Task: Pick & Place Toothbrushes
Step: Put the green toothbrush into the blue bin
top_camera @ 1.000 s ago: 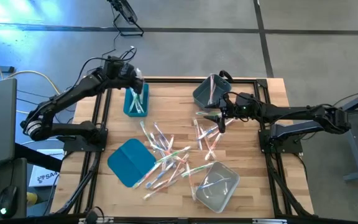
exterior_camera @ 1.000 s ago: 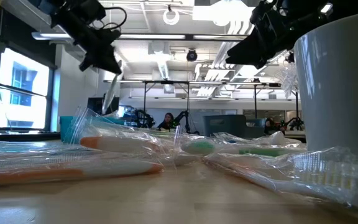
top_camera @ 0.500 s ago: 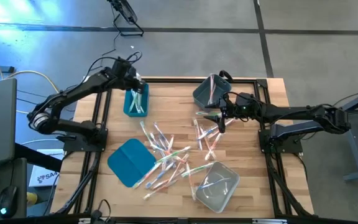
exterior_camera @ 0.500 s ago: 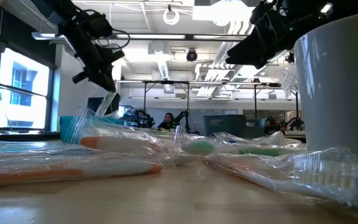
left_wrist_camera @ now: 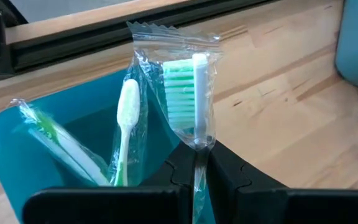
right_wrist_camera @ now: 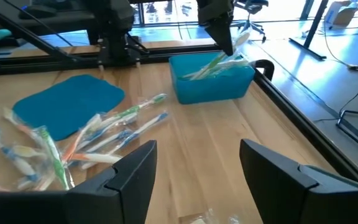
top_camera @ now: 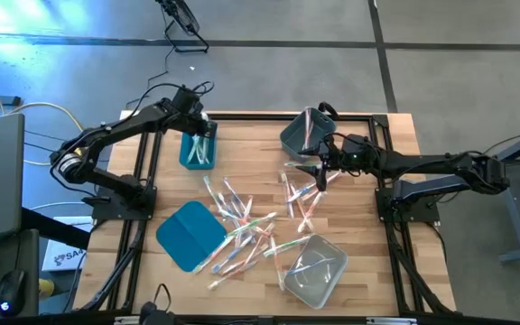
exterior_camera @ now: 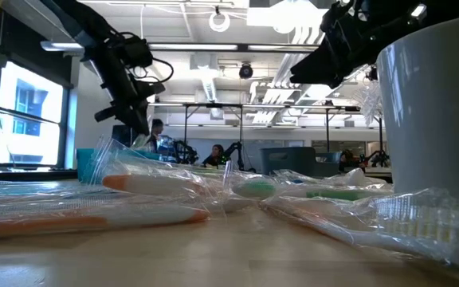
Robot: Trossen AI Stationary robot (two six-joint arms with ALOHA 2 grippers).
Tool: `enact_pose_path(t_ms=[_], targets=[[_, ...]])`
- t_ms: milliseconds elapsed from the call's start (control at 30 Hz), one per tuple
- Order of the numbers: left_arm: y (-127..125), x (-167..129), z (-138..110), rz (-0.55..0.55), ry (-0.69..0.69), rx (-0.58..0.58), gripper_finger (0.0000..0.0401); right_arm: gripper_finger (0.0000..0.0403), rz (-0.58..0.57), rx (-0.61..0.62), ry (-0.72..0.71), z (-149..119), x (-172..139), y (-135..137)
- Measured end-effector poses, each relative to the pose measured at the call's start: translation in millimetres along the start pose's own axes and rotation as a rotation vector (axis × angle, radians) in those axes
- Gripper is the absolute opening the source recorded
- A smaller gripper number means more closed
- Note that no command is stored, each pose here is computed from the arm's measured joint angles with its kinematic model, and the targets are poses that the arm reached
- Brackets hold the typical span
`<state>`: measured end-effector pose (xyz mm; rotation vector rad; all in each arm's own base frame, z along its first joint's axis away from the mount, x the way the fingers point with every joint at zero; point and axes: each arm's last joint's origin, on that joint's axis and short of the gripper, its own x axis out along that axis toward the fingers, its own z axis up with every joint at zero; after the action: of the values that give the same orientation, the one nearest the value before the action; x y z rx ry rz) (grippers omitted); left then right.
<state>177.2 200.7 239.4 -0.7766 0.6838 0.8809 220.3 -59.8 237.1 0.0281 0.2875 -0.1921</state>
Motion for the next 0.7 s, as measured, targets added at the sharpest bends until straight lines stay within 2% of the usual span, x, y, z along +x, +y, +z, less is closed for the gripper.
enact_pose_path(t_ms=[367, 700], targets=[[-0.4, -0.1, 1.8, 0.002, -0.022, 0.003, 0.0028, 0.0224, 0.003, 0.003, 0.039, -3.9, -0.1, 0.2], [1.5, -0.2, 2.4, 0.065, -0.046, -0.001, 0.0132, 0.0224, 0.004, 0.003, 0.039, -3.8, -0.1, 0.2]])
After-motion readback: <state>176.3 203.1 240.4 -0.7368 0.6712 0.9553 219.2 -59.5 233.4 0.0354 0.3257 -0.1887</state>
